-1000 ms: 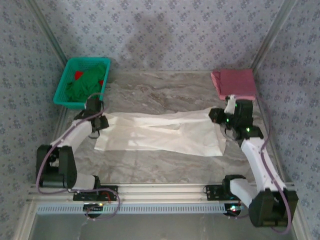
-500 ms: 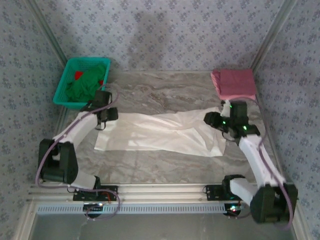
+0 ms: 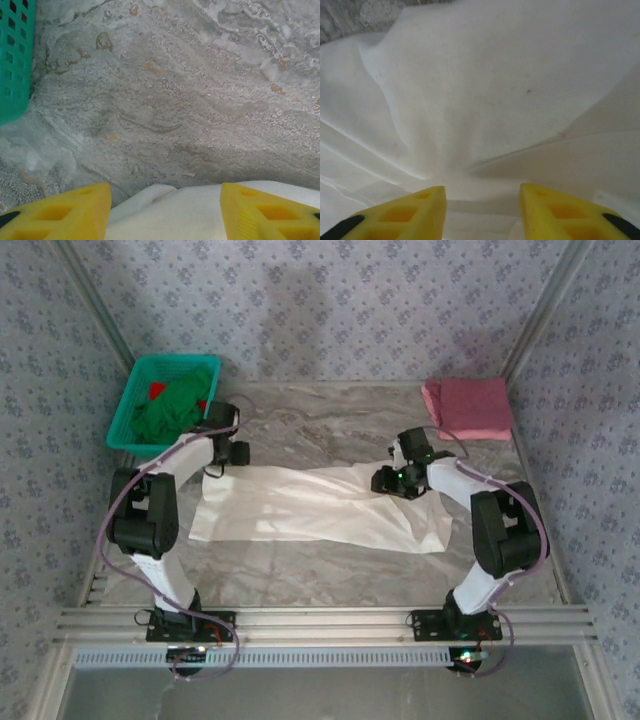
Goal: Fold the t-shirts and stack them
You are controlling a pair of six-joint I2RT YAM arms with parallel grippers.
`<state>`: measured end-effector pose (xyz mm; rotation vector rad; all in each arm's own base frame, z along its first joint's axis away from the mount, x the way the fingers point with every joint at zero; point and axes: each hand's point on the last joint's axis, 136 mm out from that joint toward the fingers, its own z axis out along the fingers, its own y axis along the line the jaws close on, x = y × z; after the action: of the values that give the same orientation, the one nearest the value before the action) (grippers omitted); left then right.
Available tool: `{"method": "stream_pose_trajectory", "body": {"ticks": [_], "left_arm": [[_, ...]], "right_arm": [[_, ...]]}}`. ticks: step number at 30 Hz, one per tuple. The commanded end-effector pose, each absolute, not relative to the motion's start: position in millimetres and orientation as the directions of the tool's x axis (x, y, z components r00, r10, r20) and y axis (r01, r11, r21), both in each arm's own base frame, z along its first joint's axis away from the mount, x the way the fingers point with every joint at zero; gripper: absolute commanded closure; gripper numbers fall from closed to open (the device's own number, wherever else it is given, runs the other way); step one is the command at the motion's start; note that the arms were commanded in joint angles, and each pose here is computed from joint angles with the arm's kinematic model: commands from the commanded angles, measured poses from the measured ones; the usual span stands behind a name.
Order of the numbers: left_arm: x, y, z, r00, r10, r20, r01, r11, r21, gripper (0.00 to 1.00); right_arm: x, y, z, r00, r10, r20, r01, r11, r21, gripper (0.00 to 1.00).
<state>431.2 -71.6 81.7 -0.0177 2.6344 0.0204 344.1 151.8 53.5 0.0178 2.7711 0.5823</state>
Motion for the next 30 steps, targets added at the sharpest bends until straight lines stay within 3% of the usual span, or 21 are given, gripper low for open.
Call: {"method": "stream_pose_trajectory", "body": {"ticks": [1,3,5,12,18,21,26,28,30], "left_arm": [[422,-68,74,-0.889,-0.019,-0.458,-0.028,1.0,0.012,0.42],[417,-64,73,-0.892,-0.032,-0.451,-0.044,0.999,0.016,0.43],[413,-61,74,-0.893,-0.044,-0.448,-0.06,0.998,0.022,0.44],[397,-52,79,-0.887,-0.101,-0.45,-0.111,0.994,-0.003,0.45],[392,-34,81,-0.876,-0.17,-0.452,-0.17,0.985,-0.041,0.45],[392,-28,90,-0.861,-0.192,-0.47,-0.187,0.981,-0.059,0.51],[394,-27,96,-0.861,-0.176,-0.478,-0.169,0.984,-0.057,0.51],[402,-30,103,-0.855,-0.16,-0.493,-0.148,0.987,-0.063,0.51],[412,-35,115,-0.854,-0.153,-0.497,-0.132,0.988,-0.078,0.51]], "right_arm": [[344,150,46,-0.947,0.038,-0.319,-0.085,0.927,0.364,0.73],[340,154,49,-0.945,0.027,-0.325,-0.104,0.919,0.38,0.9],[335,154,54,-0.943,0.024,-0.331,-0.11,0.918,0.38,1.0],[296,163,68,-0.952,0.02,-0.306,-0.123,0.89,0.44,1.0],[249,183,37,-0.979,-0.002,-0.204,-0.104,0.864,0.492,1.0],[230,181,22,-0.988,-0.013,-0.153,-0.084,0.879,0.47,1.0],[218,175,22,-0.99,-0.018,-0.14,-0.081,0.887,0.454,1.0],[225,176,37,-0.984,-0.018,-0.178,-0.098,0.885,0.454,0.91],[237,180,62,-0.973,-0.004,-0.231,-0.115,0.875,0.47,0.74]]}}
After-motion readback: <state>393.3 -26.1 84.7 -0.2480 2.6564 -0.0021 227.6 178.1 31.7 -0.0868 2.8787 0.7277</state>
